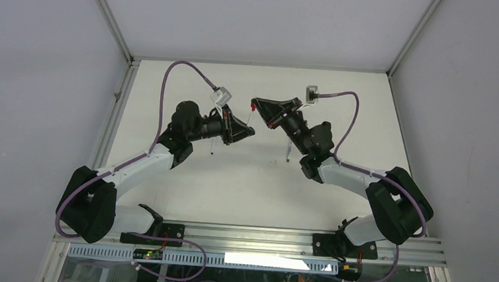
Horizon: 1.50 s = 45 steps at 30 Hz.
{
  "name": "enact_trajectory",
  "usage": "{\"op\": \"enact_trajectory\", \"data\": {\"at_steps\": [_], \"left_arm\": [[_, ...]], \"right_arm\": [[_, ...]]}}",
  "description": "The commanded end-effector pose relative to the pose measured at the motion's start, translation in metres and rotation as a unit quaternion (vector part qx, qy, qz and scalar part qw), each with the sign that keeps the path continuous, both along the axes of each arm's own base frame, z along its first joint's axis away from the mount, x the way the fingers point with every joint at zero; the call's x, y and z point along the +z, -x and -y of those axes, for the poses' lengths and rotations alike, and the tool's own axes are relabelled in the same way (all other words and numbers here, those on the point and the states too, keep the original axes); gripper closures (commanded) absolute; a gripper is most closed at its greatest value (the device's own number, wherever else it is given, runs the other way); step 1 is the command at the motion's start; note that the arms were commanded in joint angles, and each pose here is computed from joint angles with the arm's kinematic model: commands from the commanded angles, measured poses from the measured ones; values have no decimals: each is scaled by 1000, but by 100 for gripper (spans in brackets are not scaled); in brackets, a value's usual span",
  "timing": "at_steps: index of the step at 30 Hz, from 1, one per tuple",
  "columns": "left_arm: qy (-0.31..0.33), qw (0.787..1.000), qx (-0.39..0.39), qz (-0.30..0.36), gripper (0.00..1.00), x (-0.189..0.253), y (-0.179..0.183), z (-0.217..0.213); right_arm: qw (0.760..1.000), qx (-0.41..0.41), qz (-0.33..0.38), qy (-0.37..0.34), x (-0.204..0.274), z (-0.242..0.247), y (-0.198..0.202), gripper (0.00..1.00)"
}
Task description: Insert the pens into the pen caps
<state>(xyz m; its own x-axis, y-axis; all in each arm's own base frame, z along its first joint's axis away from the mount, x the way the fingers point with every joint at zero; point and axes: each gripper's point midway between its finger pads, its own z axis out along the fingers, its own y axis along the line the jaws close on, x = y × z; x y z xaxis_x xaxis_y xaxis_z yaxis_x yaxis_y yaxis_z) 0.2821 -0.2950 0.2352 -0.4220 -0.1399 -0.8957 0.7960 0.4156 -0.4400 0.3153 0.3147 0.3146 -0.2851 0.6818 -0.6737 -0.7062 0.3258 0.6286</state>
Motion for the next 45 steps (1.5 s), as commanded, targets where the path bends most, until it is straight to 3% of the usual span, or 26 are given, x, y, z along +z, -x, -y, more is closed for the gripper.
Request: {"op": "enact_trajectory", "data": {"at_steps": [1,17,29,40,45], "left_arm": [[14,998,4,54,100,30,-2,2],[14,998,10,63,100,36,0,-1],[16,998,8,64,100,38,2,-2],[7,997,44,63,100,34,-10,-8],[34,995,52,77,100,47,-18,-4]], "right_arm": [[999,7,28,-25,27,5,16,100],[1000,6,1,-4,-4,1,21,100],[999,-19,25,11,1,4,14,100],[1000,2,4,-7,-1,0,23,100],[1000,10,-11,-19,-7,-4,27,100]]}}
